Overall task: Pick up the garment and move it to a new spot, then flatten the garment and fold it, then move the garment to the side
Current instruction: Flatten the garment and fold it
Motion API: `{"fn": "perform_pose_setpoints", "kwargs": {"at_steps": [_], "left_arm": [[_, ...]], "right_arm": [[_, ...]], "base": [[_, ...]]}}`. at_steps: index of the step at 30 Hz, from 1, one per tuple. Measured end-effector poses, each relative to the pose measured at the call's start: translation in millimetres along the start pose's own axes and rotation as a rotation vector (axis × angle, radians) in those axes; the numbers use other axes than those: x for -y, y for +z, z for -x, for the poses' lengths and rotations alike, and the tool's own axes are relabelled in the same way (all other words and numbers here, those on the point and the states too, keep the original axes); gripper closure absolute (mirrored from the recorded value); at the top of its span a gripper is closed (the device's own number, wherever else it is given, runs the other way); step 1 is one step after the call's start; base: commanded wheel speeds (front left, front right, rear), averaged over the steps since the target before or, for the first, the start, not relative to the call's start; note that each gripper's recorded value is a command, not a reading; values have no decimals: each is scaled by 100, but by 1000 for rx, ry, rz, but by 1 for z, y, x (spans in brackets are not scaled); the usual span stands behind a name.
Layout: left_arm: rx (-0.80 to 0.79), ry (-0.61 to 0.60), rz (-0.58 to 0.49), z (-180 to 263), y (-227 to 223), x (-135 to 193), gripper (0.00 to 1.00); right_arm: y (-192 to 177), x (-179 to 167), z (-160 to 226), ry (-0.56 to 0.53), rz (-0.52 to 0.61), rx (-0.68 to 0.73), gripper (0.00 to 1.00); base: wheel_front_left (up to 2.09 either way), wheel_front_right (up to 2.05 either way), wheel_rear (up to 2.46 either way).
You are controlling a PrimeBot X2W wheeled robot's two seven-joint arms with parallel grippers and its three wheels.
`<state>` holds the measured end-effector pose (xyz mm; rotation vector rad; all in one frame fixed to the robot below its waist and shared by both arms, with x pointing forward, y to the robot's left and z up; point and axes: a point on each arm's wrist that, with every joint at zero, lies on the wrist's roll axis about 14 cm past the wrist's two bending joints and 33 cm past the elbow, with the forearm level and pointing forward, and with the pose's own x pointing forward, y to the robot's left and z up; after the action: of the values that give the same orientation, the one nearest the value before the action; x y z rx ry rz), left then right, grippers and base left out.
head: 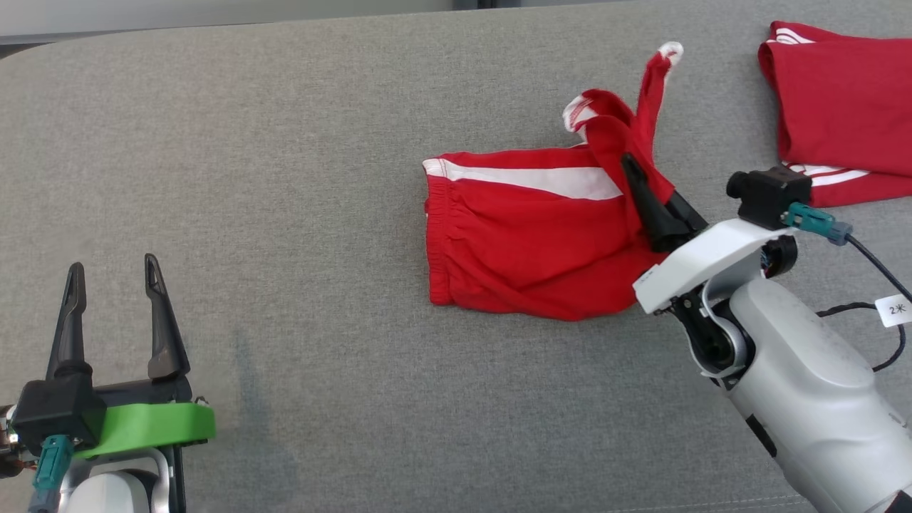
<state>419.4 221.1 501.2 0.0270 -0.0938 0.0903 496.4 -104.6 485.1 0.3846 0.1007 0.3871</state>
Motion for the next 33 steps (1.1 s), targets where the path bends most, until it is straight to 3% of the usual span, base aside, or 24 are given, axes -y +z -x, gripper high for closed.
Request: {"fn": "perform_pose_setpoints", "kwargs": {"at_steps": [10, 23, 24, 25, 26, 33], "left_arm": [[-7, 32, -2, 8, 1, -11, 0], [-18, 73, -4, 14, -1, -23, 0], [-19, 75, -4, 14, -1, -24, 0], [-21, 77, -5, 14, -2, -24, 0], [-22, 78, -5, 14, -2, -24, 0], [-17, 71, -4, 14, -1, -22, 0]], "right_arm": [[-20, -73, -19, 181, -37, -44, 100], [-82, -129, -16, 282, -121, -191, 100], [-85, -131, -16, 286, -123, -197, 71], [-88, -134, -15, 294, -122, -205, 28], [-90, -136, -14, 300, -121, -207, 0], [-71, -118, -16, 281, -61, -145, 0]], "base": [[0, 0, 0], [0, 0, 0], [0, 0, 0], [0, 0, 0], [0, 0, 0], [0, 0, 0]]}}
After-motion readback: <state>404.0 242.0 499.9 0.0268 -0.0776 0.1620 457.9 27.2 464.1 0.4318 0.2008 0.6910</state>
